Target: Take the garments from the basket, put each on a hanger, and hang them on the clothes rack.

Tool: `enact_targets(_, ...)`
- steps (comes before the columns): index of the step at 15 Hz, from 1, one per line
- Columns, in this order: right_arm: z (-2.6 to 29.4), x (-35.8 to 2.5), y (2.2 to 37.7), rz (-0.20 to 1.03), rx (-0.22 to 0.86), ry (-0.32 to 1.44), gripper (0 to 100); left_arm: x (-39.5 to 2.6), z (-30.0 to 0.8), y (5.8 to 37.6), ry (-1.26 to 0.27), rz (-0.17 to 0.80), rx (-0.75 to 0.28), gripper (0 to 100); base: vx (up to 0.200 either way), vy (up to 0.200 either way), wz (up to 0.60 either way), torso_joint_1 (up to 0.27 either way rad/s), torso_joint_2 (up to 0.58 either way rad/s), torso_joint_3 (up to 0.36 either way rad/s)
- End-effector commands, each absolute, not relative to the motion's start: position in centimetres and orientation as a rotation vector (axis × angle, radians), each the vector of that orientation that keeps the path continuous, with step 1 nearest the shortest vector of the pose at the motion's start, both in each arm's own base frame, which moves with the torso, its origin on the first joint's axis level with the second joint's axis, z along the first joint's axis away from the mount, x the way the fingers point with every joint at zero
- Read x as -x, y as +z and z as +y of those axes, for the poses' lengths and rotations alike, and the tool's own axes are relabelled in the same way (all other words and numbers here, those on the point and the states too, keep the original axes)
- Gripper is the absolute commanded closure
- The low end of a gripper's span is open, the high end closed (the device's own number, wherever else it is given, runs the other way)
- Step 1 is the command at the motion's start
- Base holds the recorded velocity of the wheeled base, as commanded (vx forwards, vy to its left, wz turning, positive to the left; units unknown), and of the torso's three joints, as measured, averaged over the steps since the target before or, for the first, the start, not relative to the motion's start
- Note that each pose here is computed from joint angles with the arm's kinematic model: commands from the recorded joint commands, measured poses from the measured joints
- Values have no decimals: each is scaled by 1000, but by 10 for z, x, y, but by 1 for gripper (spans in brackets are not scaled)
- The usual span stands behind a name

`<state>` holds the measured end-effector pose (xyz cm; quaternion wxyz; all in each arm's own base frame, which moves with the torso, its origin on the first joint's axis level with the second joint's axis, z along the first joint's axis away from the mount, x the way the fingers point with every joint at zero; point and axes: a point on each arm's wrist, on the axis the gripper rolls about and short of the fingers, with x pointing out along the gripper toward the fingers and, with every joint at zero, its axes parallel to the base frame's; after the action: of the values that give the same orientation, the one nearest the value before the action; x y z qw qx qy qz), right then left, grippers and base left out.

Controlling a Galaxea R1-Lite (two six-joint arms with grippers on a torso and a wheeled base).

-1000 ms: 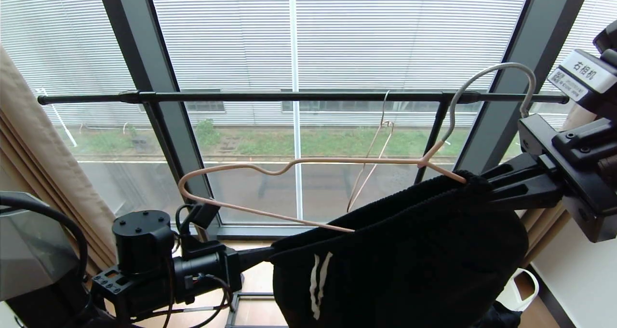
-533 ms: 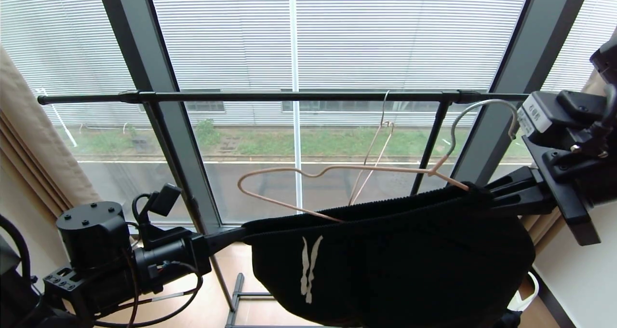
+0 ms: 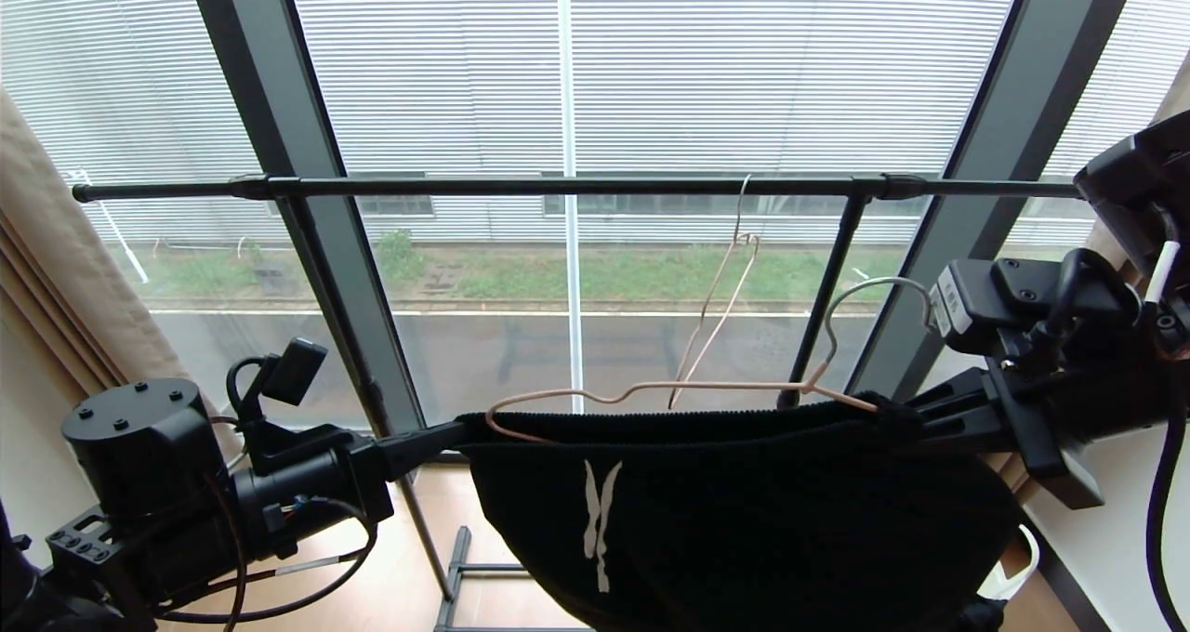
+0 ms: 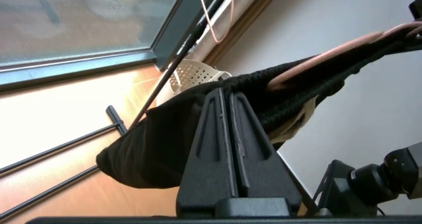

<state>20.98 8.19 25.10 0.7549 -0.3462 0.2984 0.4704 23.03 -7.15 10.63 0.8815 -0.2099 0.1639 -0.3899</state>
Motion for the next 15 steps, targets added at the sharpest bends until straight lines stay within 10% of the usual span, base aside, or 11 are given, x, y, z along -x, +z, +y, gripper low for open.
enact_targets(1,83,-208,242,688,764,1032,100,-230,-71,109,-816,331,436,100,0,0,0,0,0,0)
enact_targets(15,94,-214,233,718,826,979,100,-227,-87,135,-891,315,373,100,0,0,0,0,0,0)
